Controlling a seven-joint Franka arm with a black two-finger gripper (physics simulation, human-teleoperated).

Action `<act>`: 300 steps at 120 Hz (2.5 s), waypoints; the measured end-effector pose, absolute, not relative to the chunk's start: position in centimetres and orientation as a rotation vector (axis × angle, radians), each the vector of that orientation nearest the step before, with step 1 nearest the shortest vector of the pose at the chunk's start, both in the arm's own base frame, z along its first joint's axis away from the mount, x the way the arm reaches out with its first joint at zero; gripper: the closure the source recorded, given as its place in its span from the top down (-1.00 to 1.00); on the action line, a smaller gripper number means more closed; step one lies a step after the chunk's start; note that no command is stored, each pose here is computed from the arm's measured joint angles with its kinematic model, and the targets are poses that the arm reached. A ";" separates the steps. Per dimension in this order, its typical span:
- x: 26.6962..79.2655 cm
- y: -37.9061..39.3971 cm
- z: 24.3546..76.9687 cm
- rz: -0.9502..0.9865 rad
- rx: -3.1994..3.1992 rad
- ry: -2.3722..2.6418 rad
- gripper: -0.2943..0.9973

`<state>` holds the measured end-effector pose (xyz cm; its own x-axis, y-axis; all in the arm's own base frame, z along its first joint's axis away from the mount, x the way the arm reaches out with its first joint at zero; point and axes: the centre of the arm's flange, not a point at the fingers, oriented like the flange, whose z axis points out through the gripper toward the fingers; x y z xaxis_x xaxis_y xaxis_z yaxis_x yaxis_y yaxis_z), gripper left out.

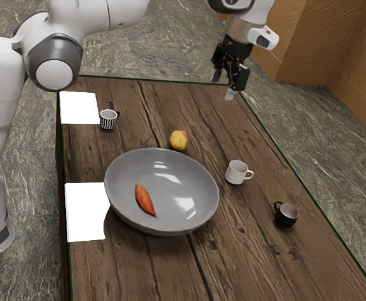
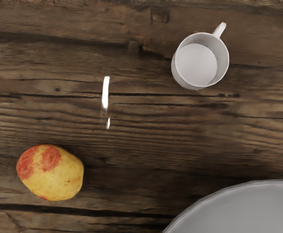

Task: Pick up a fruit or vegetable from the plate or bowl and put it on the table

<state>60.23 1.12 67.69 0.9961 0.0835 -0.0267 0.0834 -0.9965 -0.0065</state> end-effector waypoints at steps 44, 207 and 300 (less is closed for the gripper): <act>55.4 2.3 78.1 -0.254 -3.157 -0.107 0.54; 46.1 -12.9 48.0 -0.016 -2.391 2.104 0.54; 42.9 -13.2 41.9 0.084 -2.295 2.222 0.54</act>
<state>42.91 -13.18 41.86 0.0324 -0.9995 -0.0002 -0.9966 -0.0323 0.0756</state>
